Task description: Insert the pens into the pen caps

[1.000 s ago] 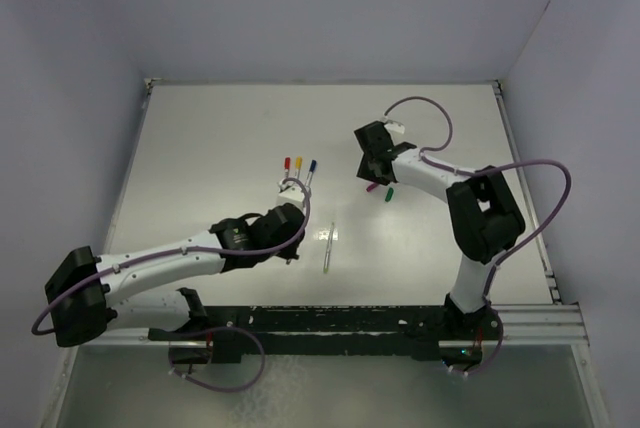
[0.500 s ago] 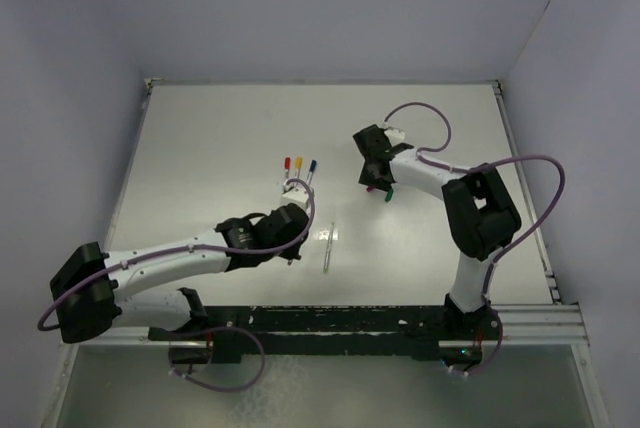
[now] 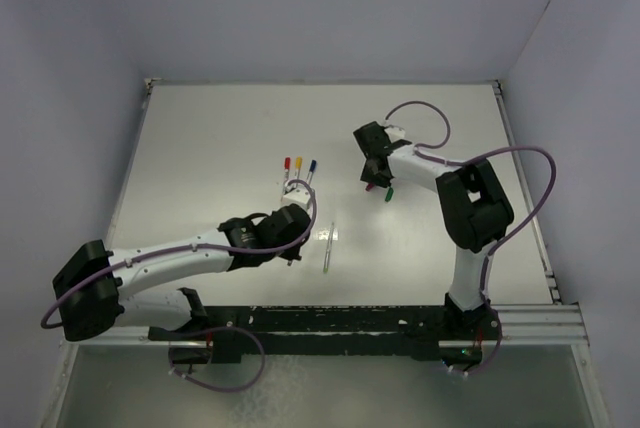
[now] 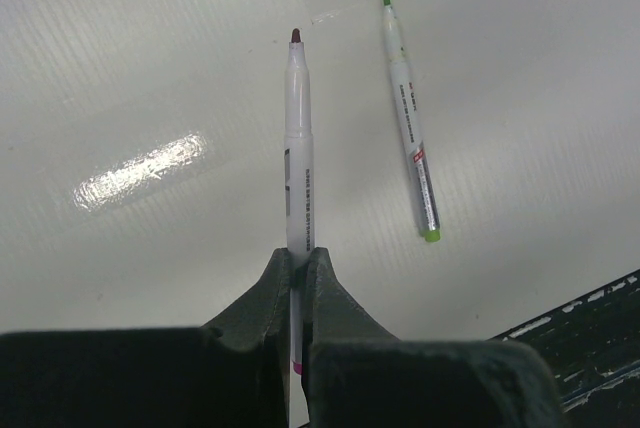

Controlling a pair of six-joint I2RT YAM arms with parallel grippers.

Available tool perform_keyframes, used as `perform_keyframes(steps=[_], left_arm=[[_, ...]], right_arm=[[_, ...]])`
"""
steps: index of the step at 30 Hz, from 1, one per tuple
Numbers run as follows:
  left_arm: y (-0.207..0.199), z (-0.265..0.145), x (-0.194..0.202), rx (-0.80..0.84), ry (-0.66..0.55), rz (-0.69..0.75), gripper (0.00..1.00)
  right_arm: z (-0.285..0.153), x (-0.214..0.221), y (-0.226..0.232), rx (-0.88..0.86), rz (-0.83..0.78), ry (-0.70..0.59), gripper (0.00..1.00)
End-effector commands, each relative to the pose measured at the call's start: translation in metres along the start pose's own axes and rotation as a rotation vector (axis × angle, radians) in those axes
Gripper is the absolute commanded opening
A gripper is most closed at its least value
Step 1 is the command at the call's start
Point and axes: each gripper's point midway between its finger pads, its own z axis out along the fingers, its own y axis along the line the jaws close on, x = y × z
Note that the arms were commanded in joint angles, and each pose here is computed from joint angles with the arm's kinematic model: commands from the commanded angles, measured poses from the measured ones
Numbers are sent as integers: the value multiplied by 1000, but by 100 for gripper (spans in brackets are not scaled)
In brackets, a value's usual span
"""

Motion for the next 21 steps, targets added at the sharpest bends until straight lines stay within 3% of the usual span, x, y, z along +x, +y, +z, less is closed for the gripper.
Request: perform_keyframes(steps=[1, 15, 21], left_arm=[[-3, 1, -8, 5, -31, 10, 0], [-7, 5, -11, 4, -29, 16, 0], [-7, 5, -13, 7, -36, 12, 0]], right_arm=[[6, 10, -7, 32, 4, 46, 29], [1, 34, -32, 79, -31, 89, 29], [10, 49, -25, 33, -74, 151, 7]])
